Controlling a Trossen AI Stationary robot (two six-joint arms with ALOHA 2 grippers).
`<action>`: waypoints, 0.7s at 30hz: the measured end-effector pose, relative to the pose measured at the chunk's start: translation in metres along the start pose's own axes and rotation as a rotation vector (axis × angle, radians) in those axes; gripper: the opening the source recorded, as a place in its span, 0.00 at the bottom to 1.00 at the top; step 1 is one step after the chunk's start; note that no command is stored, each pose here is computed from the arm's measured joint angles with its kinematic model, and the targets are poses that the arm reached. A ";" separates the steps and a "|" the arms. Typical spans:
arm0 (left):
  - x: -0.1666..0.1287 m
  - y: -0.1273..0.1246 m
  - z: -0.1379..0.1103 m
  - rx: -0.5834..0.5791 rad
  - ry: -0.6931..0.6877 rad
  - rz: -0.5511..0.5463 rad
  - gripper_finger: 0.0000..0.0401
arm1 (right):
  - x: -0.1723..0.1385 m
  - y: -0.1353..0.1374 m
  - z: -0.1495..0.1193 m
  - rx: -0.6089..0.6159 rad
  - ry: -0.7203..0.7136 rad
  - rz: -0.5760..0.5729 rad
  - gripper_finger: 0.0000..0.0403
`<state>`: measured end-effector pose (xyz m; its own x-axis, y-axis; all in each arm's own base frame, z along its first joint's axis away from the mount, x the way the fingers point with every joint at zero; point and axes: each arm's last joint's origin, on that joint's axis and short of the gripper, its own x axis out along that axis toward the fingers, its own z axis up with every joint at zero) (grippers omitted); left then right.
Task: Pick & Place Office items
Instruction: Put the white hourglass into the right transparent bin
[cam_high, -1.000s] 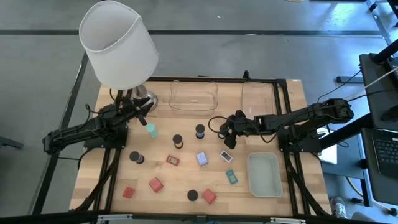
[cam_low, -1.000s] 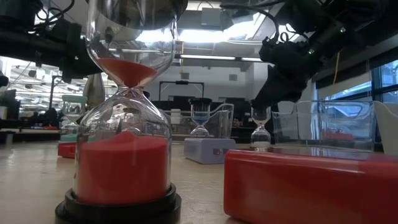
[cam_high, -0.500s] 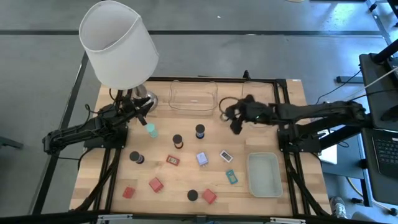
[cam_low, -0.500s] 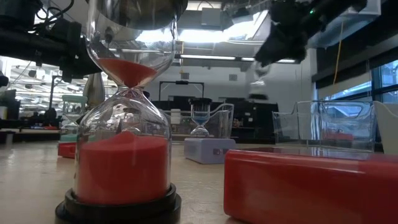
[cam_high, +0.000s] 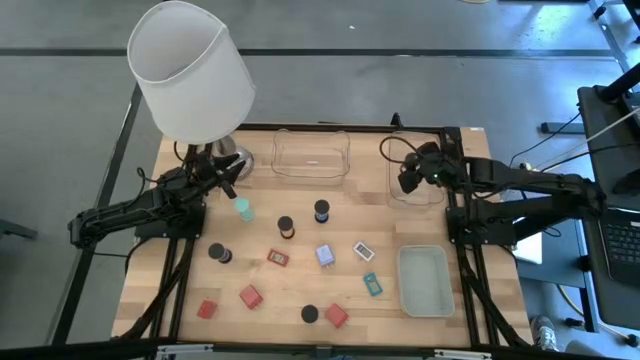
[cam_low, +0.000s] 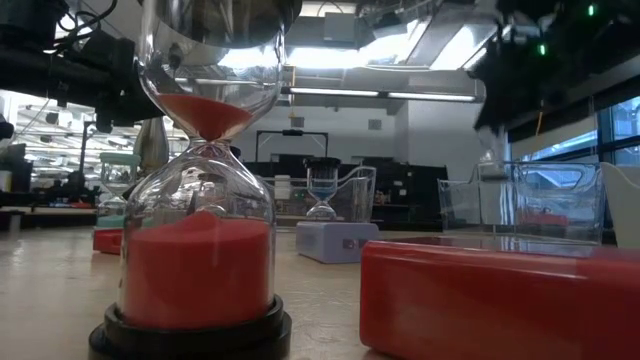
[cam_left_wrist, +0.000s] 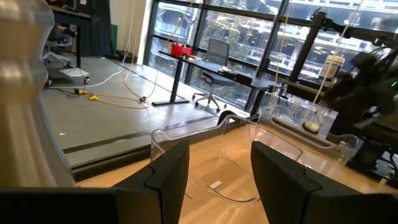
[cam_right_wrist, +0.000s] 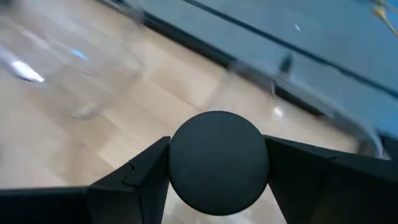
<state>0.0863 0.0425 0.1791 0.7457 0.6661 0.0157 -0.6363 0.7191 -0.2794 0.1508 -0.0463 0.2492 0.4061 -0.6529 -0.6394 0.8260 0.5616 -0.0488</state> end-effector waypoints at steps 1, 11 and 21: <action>0.000 0.000 0.000 -0.001 0.000 0.000 0.42 | 0.006 -0.002 -0.006 0.012 0.011 -0.019 0.53; 0.000 0.000 0.000 -0.027 0.000 0.000 0.42 | 0.056 -0.026 -0.038 0.216 -0.030 -0.119 0.53; 0.000 0.000 0.000 -0.026 0.000 0.000 0.42 | 0.075 -0.046 -0.042 0.275 -0.042 -0.199 0.53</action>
<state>0.0863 0.0424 0.1791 0.7460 0.6658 0.0154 -0.6308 0.7138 -0.3044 0.1267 -0.0996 0.1713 0.2371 -0.7598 -0.6054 0.9630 0.2662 0.0430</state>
